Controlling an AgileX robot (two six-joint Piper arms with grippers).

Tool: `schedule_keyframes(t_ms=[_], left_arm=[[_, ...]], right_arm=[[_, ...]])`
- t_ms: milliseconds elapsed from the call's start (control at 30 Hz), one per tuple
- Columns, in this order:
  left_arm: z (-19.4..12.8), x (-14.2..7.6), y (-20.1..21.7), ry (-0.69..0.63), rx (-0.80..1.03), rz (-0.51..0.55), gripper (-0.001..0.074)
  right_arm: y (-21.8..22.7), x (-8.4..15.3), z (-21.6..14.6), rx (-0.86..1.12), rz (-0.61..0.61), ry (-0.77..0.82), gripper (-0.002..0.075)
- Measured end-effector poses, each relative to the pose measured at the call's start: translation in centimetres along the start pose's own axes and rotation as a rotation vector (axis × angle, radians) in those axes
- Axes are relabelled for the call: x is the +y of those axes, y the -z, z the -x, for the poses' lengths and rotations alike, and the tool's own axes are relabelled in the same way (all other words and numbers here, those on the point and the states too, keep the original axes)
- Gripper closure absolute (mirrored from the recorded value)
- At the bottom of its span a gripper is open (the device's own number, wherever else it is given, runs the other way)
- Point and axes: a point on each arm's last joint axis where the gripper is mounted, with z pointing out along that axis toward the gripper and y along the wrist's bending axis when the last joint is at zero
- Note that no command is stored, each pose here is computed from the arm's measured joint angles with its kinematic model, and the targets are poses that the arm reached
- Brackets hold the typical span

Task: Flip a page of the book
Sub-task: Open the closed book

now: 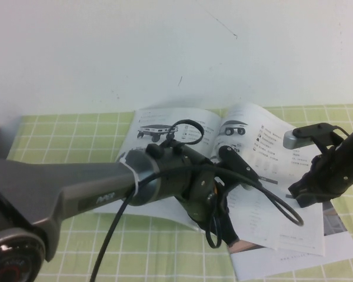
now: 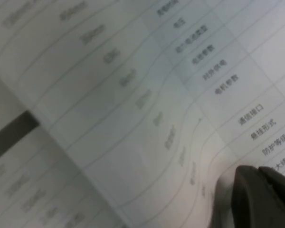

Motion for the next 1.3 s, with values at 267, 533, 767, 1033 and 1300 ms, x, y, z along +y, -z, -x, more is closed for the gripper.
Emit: schedule_keyframes(t_ms=[267, 533, 767, 1033, 1300], left_arm=[[-0.8, 2.8, 0.9, 0.078, 0.015, 0.032, 0.0738], [-1.6, 5.2, 1.3, 0.170, 0.028, 0.063, 0.0738], [-1.6, 7.7, 4.7, 0.229, -0.046, 0.136, 0.0738], [-1.7, 11.0, 12.2, 0.311, -0.193, 0.326, 0.0738], [-3.0, 12.0, 15.2, 0.353, -0.156, 0.410, 0.0738]], right_arm=[[0.0, 0.0, 0.0, 0.002, 0.001, 0.000, 0.0728], [0.0, 0.0, 0.0, 0.002, 0.001, 0.000, 0.0728], [0.0, 0.0, 0.0, 0.002, 0.001, 0.000, 0.0728], [0.0, -0.1, -0.2, 0.019, -0.009, 0.015, 0.0728], [0.6, -1.1, -0.5, 0.043, -0.097, -0.019, 0.0728]])
